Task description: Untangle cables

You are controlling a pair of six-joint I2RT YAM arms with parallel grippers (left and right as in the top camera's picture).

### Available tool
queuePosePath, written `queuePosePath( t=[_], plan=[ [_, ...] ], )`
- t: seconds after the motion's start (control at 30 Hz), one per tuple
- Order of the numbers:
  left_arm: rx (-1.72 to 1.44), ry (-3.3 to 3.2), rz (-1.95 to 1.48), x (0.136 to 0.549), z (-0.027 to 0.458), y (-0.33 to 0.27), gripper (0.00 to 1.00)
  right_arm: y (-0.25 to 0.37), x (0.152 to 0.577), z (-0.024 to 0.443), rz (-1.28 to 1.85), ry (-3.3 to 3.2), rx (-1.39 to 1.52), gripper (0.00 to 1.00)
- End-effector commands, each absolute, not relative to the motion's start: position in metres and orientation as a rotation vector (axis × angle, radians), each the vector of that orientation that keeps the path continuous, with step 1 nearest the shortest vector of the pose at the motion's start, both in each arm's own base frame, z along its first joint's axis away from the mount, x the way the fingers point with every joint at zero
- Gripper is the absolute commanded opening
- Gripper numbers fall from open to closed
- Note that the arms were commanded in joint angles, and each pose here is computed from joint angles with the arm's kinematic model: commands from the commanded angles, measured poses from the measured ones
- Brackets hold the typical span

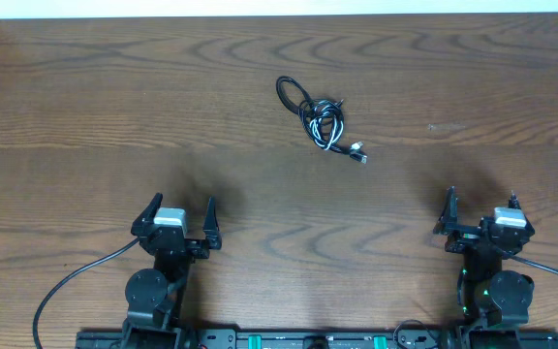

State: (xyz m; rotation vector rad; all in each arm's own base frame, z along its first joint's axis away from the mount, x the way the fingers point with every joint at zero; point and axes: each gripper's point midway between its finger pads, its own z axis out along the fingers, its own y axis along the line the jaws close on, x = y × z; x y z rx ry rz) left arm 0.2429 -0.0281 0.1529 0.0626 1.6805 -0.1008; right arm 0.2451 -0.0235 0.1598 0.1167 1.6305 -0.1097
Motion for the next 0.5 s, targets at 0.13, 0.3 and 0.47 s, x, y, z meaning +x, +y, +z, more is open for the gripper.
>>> queuePosePath(
  t=[0.13,0.3,0.47],
  plan=[
    [0.057,1.735,-0.069,0.2427,0.1344,-0.0235,0.95,-0.0223,0.2448,0.1601,-0.118,1.629,0.101,0.99],
    [0.057,1.735,-0.069,0.2427,0.1344,-0.0235,0.95,-0.0223,0.2448,0.1601,-0.118,1.629,0.101,0.99],
    [0.057,1.735,-0.069,0.2427,0.1344,-0.0235,0.95,-0.0223,0.2448,0.1601,-0.118,1.629,0.101,0.99]
  ],
)
